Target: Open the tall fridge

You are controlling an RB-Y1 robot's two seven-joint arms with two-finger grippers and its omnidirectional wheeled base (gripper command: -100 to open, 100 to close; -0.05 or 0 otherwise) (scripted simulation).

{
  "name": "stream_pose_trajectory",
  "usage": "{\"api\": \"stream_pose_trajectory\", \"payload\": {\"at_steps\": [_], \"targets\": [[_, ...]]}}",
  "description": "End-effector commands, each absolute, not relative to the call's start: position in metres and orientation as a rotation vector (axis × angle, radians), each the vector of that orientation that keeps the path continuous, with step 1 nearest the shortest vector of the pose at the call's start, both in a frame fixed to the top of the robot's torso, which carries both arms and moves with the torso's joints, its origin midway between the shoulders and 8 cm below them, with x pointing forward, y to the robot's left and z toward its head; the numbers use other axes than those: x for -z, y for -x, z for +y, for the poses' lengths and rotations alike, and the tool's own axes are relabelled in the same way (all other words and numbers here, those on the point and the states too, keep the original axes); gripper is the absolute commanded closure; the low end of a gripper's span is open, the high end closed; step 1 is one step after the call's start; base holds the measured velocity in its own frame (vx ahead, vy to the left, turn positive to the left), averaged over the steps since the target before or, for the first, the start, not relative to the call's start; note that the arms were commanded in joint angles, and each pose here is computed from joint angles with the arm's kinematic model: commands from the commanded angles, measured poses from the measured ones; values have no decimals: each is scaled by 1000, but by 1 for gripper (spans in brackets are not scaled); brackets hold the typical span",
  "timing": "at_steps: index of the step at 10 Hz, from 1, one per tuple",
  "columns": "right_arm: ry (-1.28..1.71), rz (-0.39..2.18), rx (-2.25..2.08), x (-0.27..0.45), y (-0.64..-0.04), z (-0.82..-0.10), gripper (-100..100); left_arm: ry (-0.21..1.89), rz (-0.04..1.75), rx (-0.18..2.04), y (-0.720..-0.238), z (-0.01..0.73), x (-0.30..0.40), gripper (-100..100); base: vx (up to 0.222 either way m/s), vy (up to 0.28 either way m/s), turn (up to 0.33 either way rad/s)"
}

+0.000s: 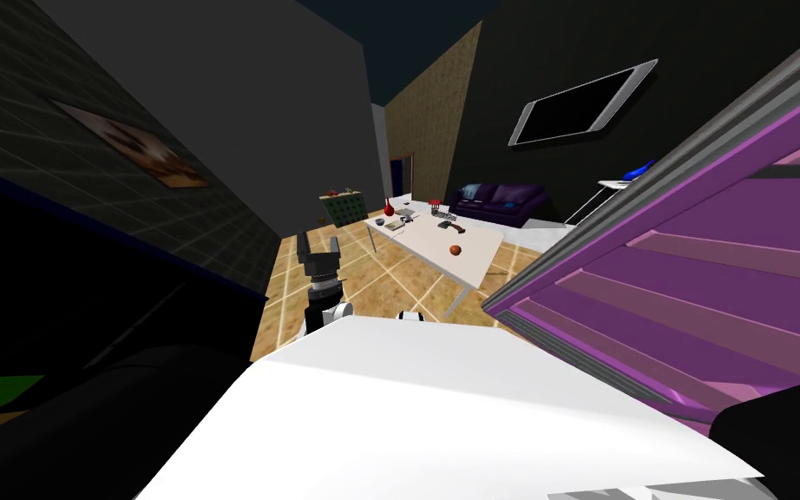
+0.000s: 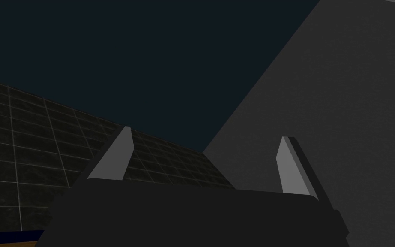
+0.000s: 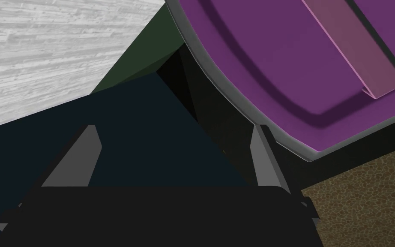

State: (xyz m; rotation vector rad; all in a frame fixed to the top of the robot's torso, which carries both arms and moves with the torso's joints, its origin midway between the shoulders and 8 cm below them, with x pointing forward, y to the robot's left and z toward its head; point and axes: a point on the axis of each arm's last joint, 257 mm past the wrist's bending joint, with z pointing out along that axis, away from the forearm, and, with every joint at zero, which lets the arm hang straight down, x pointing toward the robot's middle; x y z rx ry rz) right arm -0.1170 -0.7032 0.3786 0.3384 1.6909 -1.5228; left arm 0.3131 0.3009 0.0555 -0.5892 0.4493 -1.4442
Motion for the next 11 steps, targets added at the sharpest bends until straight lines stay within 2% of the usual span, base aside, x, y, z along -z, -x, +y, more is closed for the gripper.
{"api": "stream_pose_trajectory", "payload": {"at_steps": [1, 11], "targets": [[-330, 1707, 1533, -381, 112, -704, -100, 589, 449, 1444, -313, 301, -56, 0, 0, 0, 0], [-262, 1696, 1492, -434, 114, -676, -100, 589, 449, 1444, -313, 301, -56, 0, 49, -45, -70]]}}
